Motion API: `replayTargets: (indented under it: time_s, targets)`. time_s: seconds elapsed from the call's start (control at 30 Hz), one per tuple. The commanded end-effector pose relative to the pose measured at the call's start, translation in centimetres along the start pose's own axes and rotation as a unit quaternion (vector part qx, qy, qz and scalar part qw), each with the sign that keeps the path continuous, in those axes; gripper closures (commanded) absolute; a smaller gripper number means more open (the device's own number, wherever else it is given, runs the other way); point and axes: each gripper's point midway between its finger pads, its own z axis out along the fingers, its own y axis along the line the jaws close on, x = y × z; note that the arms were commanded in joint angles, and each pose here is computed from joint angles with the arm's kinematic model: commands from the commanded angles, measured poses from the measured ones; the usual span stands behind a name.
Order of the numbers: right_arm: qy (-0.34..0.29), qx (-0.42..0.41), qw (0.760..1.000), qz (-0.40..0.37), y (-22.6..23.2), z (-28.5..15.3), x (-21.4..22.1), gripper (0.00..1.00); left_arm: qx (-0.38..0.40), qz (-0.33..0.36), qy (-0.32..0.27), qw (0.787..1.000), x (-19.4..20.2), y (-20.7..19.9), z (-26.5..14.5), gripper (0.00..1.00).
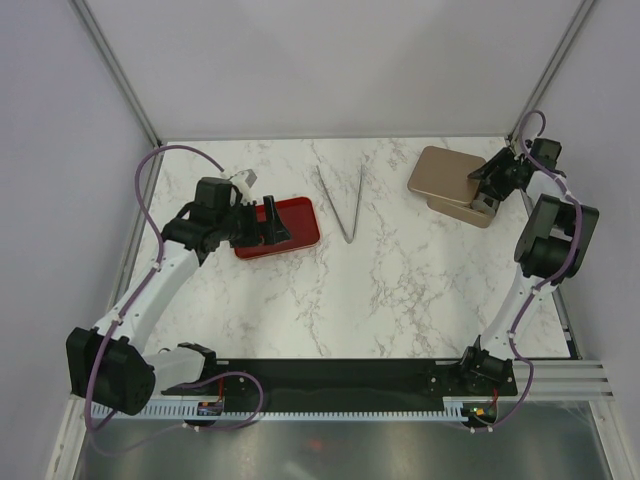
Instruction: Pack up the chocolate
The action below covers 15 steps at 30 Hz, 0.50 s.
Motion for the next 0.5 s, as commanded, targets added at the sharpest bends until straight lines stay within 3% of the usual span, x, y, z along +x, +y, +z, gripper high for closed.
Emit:
replayTargets:
  time_s: [0.0, 0.1, 0.47]
  targets:
    - [-0.011, -0.009, 1.000, -0.018, 0.52, 0.37, -0.70, 0.36, 0.012, 0.019, -0.013, 1.000, -1.09, -0.39, 0.11, 0.00]
    - [-0.010, -0.018, 1.000, -0.018, 0.62, 0.60, -0.53, 0.38, 0.013, 0.019, -0.011, 1.000, -1.10, -0.41, 0.20, 0.00]
    - [-0.017, -0.020, 0.999, -0.021, -0.19, 0.27, -0.77, 0.70, 0.010, 0.020, -0.009, 1.000, -1.04, -0.26, 0.36, 0.01]
